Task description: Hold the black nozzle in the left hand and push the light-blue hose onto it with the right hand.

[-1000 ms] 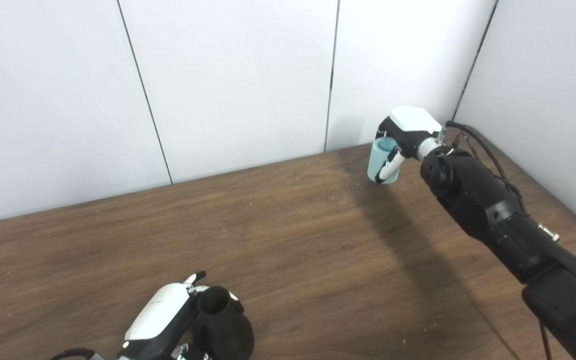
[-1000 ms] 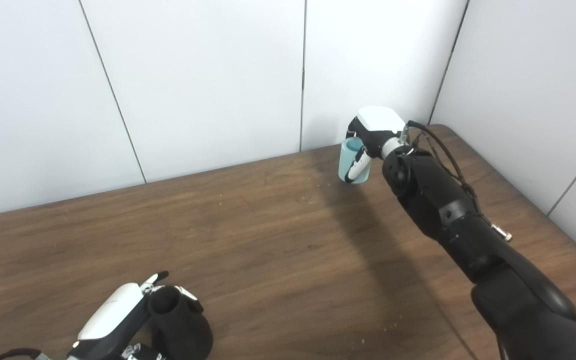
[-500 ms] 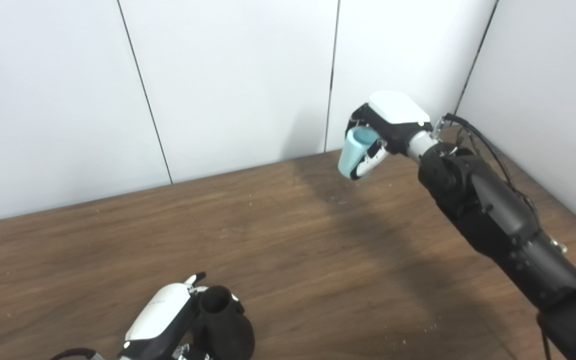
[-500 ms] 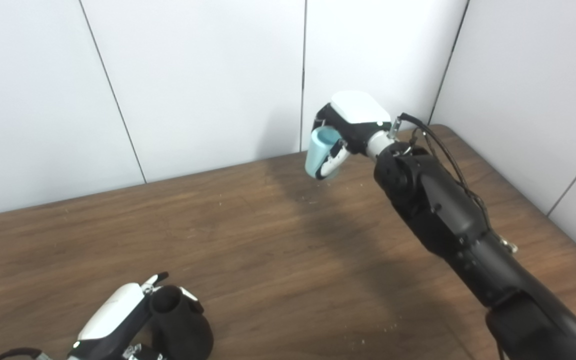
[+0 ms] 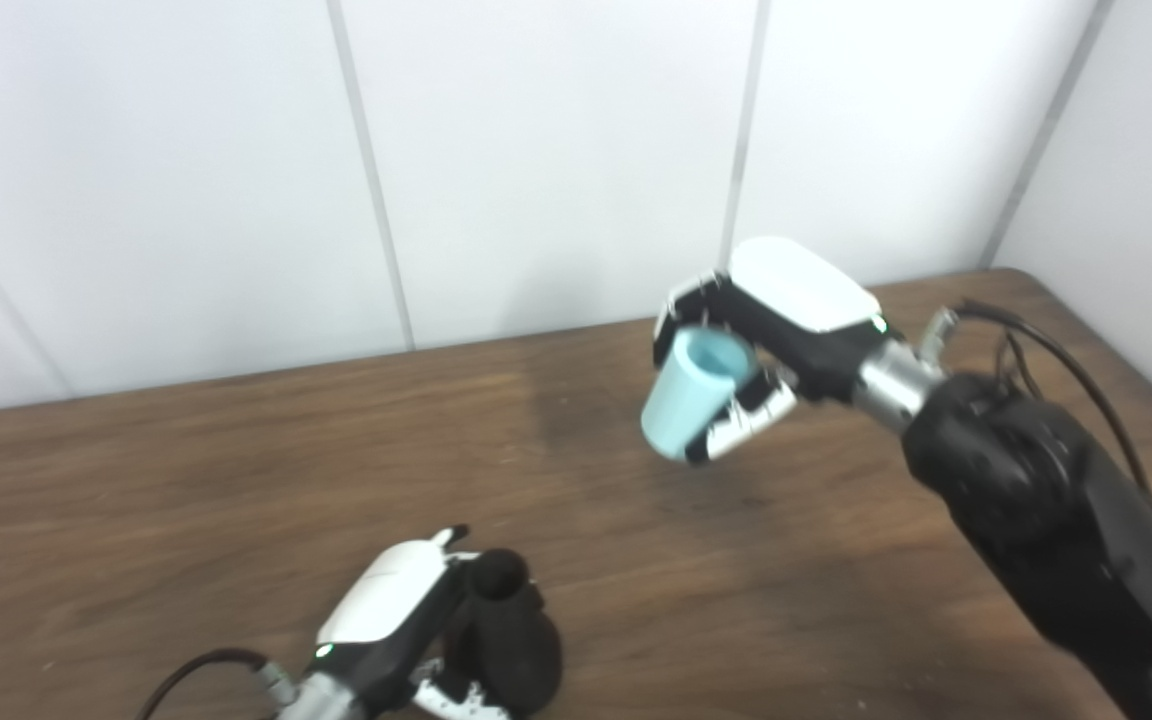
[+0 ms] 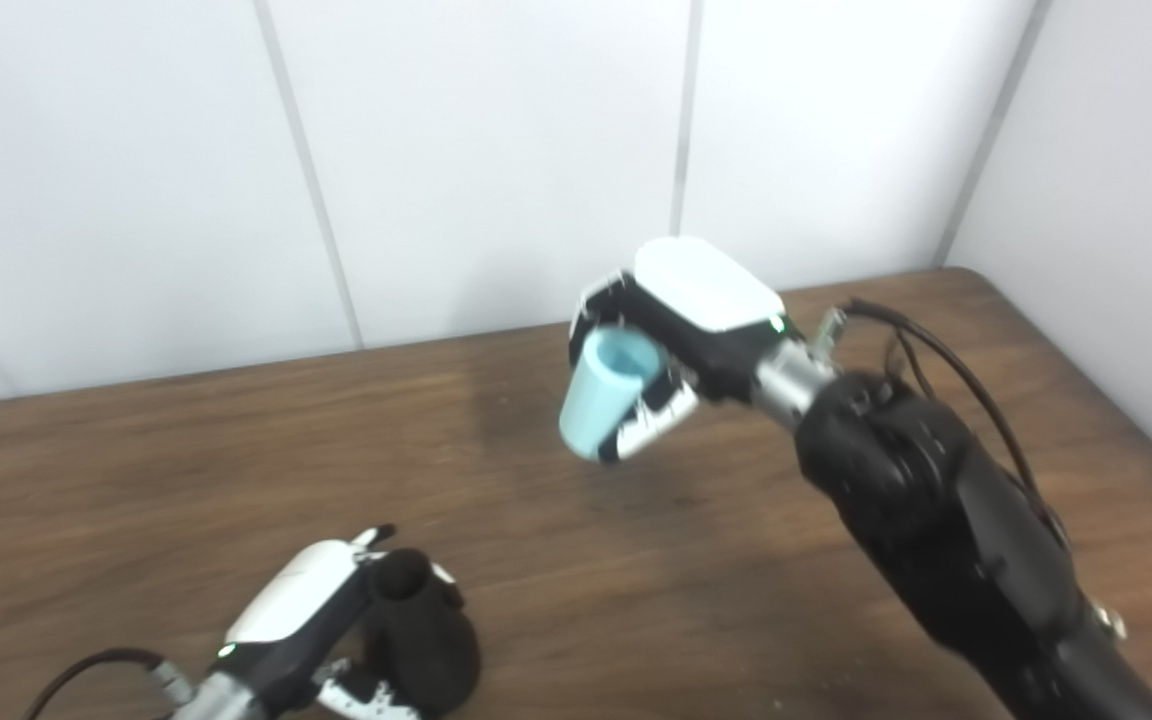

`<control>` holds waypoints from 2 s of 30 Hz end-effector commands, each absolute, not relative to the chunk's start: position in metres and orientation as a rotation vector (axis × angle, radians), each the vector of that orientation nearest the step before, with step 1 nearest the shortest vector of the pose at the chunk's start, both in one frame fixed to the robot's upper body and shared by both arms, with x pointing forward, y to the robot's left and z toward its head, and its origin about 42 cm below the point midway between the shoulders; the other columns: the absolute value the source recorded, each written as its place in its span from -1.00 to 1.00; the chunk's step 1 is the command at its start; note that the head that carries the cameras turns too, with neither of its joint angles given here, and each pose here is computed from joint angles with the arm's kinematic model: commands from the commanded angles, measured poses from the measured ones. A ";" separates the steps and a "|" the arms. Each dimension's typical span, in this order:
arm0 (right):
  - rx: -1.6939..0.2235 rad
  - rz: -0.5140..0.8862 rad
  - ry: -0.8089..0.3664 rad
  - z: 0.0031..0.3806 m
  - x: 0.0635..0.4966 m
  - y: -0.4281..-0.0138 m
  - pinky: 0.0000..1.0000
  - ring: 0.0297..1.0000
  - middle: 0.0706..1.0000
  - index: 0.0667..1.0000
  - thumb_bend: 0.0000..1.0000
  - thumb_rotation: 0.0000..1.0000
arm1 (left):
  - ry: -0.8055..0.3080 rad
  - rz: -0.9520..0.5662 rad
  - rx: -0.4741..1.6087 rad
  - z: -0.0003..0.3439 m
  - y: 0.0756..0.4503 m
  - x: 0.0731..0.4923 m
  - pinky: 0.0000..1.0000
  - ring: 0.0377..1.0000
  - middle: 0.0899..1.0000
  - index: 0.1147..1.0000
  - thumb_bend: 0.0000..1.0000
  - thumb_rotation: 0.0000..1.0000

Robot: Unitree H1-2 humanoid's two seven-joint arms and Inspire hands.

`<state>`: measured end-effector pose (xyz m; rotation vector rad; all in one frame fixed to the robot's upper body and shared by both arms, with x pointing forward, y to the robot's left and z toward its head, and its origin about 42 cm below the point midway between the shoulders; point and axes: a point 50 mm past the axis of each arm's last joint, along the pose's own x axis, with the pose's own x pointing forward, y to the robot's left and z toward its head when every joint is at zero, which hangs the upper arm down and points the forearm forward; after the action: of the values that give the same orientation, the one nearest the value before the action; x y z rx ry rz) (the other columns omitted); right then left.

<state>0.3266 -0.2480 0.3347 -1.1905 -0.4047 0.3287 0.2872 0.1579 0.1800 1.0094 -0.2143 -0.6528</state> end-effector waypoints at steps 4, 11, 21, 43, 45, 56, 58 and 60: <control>-1.163 0.331 -0.504 0.351 0.304 -0.239 -0.39 -0.20 -0.08 -0.07 0.00 -1.00 | -0.116 -0.738 1.033 0.165 0.152 0.281 1.00 0.39 -0.10 -0.19 0.04 -1.00; -1.112 0.380 -0.553 0.349 0.292 -0.228 -0.39 -0.19 -0.09 -0.08 0.00 -1.00 | -0.113 -0.756 1.034 0.166 0.146 0.282 1.00 0.37 -0.10 -0.20 0.04 -1.00; -1.027 0.369 -0.626 0.344 0.293 -0.211 -0.41 -0.18 -0.08 -0.04 -0.01 -1.00 | -0.107 -0.764 1.031 0.169 0.139 0.283 1.00 0.37 -0.06 -0.23 0.04 -1.00; -0.960 0.437 -0.655 0.330 0.295 -0.186 -0.38 -0.19 -0.08 -0.05 0.00 -1.00 | -0.113 -0.764 1.042 0.172 0.134 0.285 1.00 0.35 -0.05 -0.23 0.04 -1.00; -0.958 0.450 -0.653 0.329 0.295 -0.184 -0.38 -0.19 -0.09 -0.05 0.00 -1.00 | -0.113 -0.762 1.043 0.173 0.133 0.286 1.00 0.35 -0.06 -0.23 0.04 -1.00; -0.971 0.503 -0.620 0.324 0.293 -0.180 -0.36 -0.20 -0.10 -0.06 0.00 -1.00 | -0.125 -0.755 1.048 0.173 0.133 0.286 1.00 0.34 -0.07 -0.23 0.04 -1.00; -0.976 0.512 -0.618 0.323 0.292 -0.177 -0.34 -0.20 -0.10 -0.07 0.00 -1.00 | -0.126 -0.754 1.049 0.173 0.132 0.286 1.00 0.34 -0.06 -0.24 0.04 -1.00; -0.979 0.520 -0.618 0.322 0.291 -0.175 -0.31 -0.21 -0.10 -0.07 0.00 -1.00 | -0.126 -0.753 1.049 0.173 0.132 0.286 1.00 0.34 -0.06 -0.24 0.04 -1.00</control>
<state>0.2951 -0.1773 0.3109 -0.9716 -0.5586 0.5364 0.2931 0.1387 0.1889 1.0489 -0.1990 -0.6596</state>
